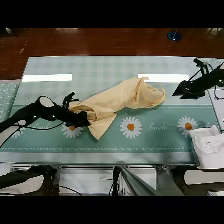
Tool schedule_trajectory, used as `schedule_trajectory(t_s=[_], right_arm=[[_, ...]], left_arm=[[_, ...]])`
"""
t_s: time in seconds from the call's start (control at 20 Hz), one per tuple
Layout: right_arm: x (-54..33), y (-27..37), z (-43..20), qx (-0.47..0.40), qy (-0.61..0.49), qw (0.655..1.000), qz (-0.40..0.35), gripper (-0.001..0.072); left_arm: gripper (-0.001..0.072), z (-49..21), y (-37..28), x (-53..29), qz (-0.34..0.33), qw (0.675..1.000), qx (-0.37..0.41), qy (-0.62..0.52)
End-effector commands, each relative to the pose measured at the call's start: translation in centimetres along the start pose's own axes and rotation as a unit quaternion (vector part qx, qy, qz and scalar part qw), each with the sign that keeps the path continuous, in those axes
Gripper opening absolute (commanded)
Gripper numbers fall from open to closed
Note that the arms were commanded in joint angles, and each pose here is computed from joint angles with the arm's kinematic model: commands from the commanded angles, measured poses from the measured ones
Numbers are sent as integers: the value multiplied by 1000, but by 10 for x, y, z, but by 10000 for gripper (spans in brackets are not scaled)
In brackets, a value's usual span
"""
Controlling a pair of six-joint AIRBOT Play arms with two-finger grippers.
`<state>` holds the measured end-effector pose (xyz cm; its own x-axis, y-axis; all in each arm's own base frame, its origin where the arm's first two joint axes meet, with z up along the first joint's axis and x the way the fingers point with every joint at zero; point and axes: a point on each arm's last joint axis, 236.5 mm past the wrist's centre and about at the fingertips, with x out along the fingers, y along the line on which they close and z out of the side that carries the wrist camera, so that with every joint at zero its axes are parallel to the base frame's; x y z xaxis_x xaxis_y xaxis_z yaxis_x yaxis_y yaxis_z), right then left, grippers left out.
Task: Fold the shirts.
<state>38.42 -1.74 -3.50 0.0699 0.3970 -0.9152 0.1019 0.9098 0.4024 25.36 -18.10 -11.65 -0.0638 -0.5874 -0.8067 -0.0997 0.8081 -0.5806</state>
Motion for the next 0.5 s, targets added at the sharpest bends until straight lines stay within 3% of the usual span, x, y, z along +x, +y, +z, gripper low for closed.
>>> schedule_trajectory(t_s=[0.0,0.3,0.35,0.45], right_arm=[[34,13,-6,23,20,998,57,552],[92,44,6,38,18,997,67,522],[101,48,11,39,10,997,61,441],[110,60,23,39,-13,998,55,10]], left_arm=[[34,-3,-3,-1,-6,1000,1,7],[34,-3,-4,-1,-6,1000,1,7],[34,-2,-5,-2,-7,1000,4,5],[34,2,-13,-9,-13,999,36,0]])
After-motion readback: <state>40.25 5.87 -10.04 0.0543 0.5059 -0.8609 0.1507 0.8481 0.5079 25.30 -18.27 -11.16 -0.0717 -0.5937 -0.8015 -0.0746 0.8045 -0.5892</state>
